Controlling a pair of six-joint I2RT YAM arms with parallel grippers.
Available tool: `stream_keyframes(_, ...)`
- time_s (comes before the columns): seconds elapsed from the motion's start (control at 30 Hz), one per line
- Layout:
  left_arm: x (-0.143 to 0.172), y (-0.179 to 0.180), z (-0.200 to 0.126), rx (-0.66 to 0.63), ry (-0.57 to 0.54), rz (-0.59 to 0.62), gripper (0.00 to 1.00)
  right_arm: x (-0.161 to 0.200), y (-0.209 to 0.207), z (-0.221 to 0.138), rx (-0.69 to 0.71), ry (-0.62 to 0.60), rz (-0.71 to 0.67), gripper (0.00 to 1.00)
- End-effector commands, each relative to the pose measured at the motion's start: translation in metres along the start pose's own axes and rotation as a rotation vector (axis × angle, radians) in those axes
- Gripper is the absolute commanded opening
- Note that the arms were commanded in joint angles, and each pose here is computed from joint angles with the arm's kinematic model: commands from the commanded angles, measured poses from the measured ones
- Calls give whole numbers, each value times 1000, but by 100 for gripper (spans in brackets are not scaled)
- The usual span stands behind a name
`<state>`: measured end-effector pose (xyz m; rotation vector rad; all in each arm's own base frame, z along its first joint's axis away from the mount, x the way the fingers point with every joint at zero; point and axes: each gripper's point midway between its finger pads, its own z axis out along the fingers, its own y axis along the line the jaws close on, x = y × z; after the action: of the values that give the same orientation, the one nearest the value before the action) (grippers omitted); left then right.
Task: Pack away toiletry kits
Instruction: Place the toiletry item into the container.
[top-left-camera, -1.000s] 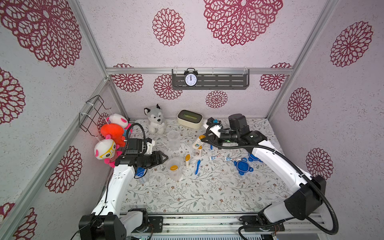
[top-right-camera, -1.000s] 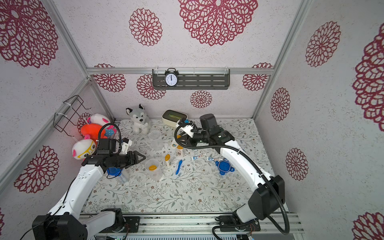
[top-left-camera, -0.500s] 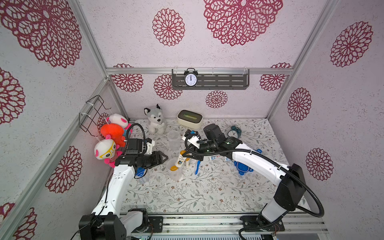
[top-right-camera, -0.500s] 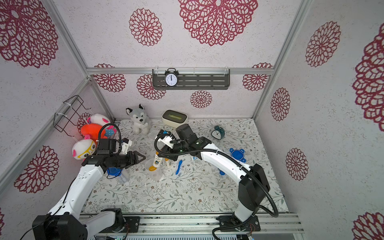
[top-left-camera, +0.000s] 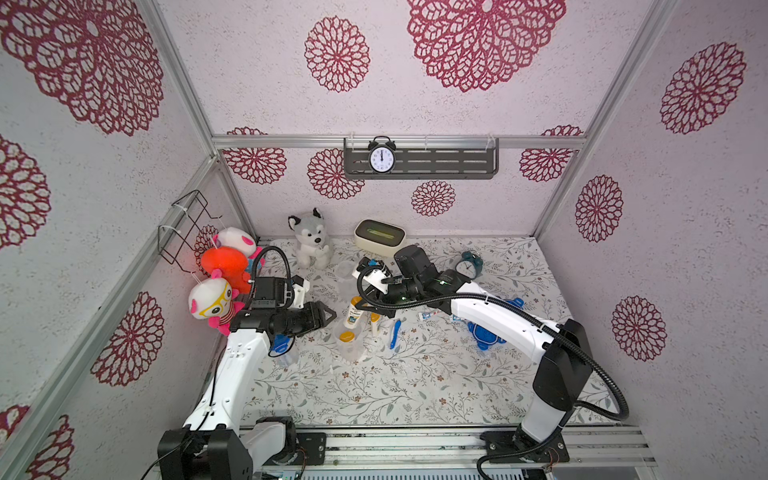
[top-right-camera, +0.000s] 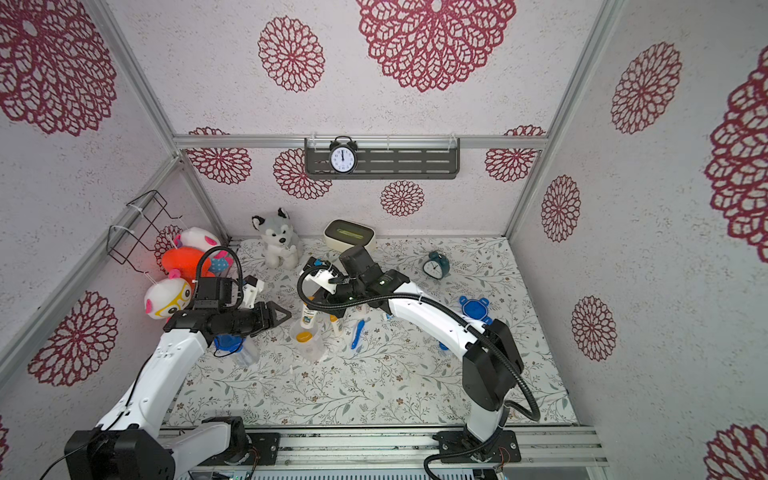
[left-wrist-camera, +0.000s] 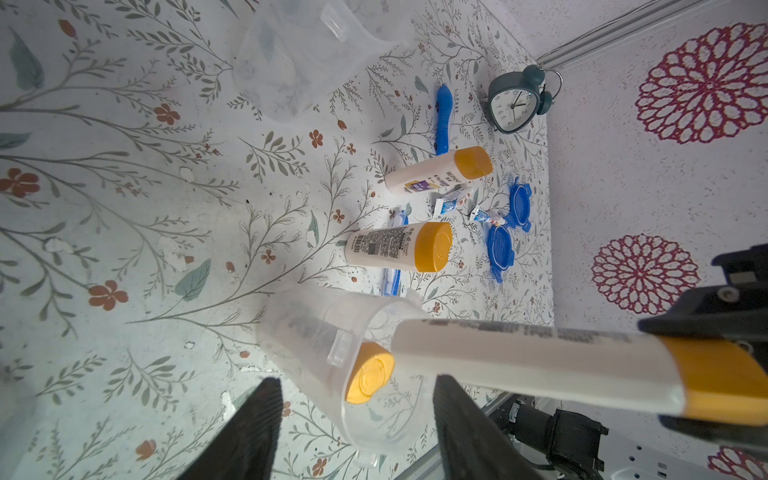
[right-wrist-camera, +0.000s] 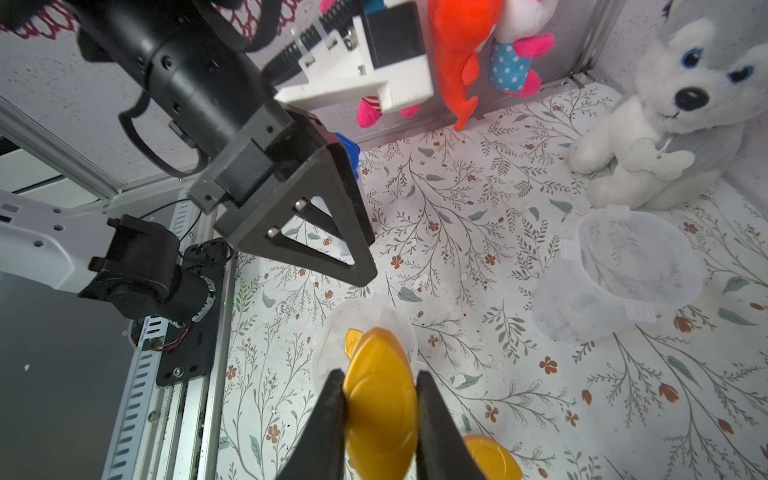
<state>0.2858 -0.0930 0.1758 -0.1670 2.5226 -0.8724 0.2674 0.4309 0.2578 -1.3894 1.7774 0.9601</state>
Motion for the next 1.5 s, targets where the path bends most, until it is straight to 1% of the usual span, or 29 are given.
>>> stream_keyframes(0.0, -4, 0, 0, 10, -16, 10, 62, -14, 2, -3, 7, -12, -67, 18)
stream_keyframes(0.2, -4, -1, 0, 14, -14, 11, 62, -8, 3, 8, -11, 30, -91, 18)
stream_keyframes(0.33, -3, -1, 1, 17, -11, 9, 62, 3, 1, 19, -10, 91, -98, 23)
stream_keyframes(0.5, -3, 0, 1, 16, -9, 9, 62, 16, 1, 33, -6, 156, -112, 26)
stream_keyframes(0.73, -3, 0, 1, 15, -10, 8, 62, 21, 6, 41, -25, 173, -110, 30)
stream_keyframes(0.93, -3, 0, 1, 12, -10, 7, 62, 17, 8, 35, -14, 159, -97, 40)
stream_keyframes(1.07, -3, 0, 1, 12, -9, 11, 62, 6, 7, 18, 36, 116, -80, 49)
stream_keyframes(1.17, -3, -2, 2, 19, -5, 14, 62, 3, -12, -6, 159, 93, 17, 51)
stream_keyframes(1.23, -3, -4, 3, 26, -2, 18, 62, 11, -38, -28, 276, 76, 140, 52)
stream_keyframes(1.27, -2, -4, 3, 28, -1, 21, 62, 17, -55, -43, 351, 55, 242, 52)
stream_keyframes(1.33, -2, -5, 4, 29, 2, 22, 62, 39, -86, -71, 461, 23, 430, 52)
stream_keyframes(1.4, -2, -6, 4, 33, 5, 23, 62, 71, -117, -99, 581, -3, 626, 52)
stream_keyframes(1.47, -2, -5, 5, 30, 8, 23, 62, 102, -140, -119, 677, -10, 759, 52)
